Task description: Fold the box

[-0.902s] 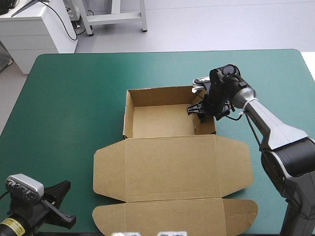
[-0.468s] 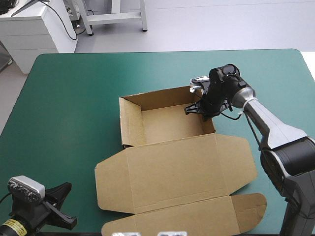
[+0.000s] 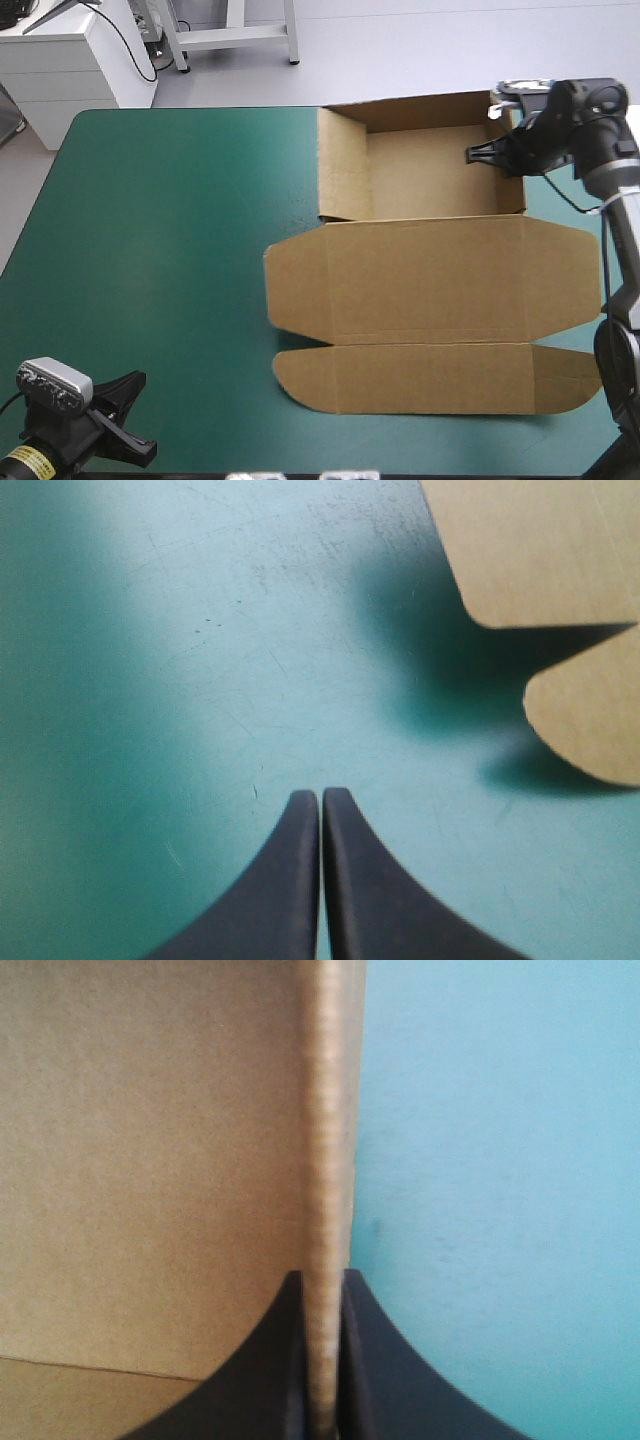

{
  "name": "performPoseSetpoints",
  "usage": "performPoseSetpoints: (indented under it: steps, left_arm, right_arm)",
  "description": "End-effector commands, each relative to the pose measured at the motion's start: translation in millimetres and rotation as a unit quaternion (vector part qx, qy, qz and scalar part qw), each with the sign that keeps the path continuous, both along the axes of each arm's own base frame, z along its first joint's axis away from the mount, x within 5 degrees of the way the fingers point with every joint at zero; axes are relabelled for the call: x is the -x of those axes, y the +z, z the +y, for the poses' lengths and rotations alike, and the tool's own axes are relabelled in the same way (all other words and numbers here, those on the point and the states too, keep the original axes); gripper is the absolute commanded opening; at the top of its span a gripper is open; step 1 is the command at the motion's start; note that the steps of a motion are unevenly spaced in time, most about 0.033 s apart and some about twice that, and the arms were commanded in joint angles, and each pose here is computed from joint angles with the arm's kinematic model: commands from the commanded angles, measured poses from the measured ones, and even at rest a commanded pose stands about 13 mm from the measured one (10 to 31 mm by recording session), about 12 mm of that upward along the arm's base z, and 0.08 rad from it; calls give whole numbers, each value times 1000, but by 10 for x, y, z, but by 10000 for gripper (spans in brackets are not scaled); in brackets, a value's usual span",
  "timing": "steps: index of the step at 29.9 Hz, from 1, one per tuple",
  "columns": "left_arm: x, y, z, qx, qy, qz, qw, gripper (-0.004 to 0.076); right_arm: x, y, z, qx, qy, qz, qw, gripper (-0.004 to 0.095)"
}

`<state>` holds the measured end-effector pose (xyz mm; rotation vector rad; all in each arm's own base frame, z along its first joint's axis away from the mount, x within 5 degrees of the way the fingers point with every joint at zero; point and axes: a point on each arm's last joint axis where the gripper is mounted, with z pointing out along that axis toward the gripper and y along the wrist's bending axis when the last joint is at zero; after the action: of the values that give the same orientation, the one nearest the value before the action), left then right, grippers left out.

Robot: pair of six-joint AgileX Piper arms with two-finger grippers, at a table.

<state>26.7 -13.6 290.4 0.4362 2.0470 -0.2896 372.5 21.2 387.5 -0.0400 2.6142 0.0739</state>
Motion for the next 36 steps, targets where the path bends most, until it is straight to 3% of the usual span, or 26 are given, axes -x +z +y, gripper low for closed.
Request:
performPoseSetpoints:
  steps: [1,13,20,27,30,36]
  left_arm:
    - [-24,140,-15,21,-3,-40,999,-8]
    - [-40,142,18,-6,4,-54,999,-8]
    - [-40,142,18,-6,4,-54,999,-8]
    - [-40,142,18,-6,4,-54,999,-8]
    - [-40,140,18,-7,4,-53,999,-8]
    - [-39,142,15,-4,3,-53,999,-8]
  right_arm:
    - [177,365,-500,9,-57,-55,997,-21]
    - [321,192,-2053,51,-232,-87,967,-21]
    - [262,-186,-2552,51,-274,-63,958,-21]
    - [117,-508,-2668,52,-259,-29,964,-5]
    - [88,-596,-2670,49,-239,-13,970,106]
    - [96,-530,-2662,47,-239,-12,970,564]
